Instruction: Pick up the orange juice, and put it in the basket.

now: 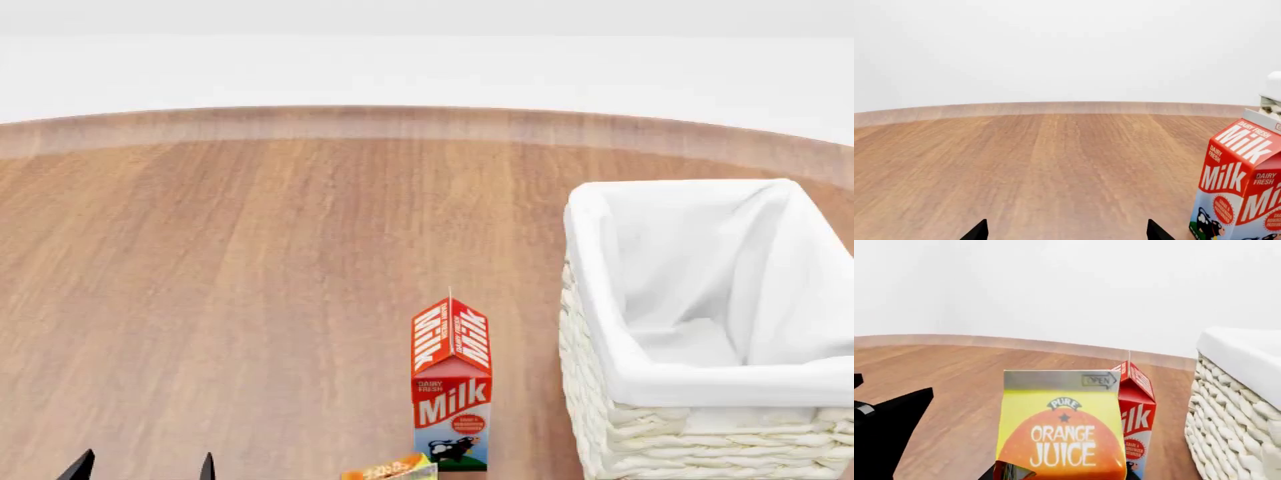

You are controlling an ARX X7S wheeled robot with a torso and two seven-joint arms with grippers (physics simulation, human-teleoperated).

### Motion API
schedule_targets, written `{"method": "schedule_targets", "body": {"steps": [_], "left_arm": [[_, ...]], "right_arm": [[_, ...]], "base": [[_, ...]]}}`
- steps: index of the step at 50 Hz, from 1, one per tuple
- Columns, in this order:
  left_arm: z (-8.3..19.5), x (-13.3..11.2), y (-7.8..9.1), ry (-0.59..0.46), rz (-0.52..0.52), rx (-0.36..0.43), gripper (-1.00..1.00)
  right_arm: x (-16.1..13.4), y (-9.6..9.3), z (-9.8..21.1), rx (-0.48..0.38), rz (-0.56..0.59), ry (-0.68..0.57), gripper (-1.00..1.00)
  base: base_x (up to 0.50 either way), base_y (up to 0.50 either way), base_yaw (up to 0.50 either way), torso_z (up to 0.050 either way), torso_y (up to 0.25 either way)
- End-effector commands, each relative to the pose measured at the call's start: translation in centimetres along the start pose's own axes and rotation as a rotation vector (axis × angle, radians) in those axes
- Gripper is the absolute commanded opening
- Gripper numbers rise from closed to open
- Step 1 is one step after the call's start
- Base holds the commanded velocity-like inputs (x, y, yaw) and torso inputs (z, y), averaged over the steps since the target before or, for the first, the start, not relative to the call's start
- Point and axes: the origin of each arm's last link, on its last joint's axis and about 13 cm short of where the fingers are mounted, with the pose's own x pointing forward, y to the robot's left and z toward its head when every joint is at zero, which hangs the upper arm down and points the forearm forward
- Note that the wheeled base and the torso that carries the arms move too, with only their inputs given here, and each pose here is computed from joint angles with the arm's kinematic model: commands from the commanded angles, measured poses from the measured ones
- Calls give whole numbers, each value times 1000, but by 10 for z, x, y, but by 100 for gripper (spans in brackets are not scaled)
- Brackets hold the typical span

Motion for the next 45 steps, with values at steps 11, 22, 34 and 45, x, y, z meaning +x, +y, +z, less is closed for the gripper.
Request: {"method": "schedule_targets", "body": {"steps": [11, 22, 34, 45], "left_arm": [[0, 0, 0, 0, 0, 0, 100], [0, 0, 0, 0, 0, 0, 100], [0, 0, 0, 0, 0, 0, 100], [0, 0, 0, 0, 0, 0, 100]], "right_arm": [[-2, -6, 38, -49, -15, -109, -100], [-2, -7, 53, -51, -19, -145, -100], [-1, -12, 76, -53, -35, -199, -100], [2, -15, 90, -66, -46, -229, -100]], "base": [[0, 0, 0, 0, 0], [0, 0, 0, 0, 1], [0, 0, 0, 0, 1], [0, 0, 0, 0, 0]]}}
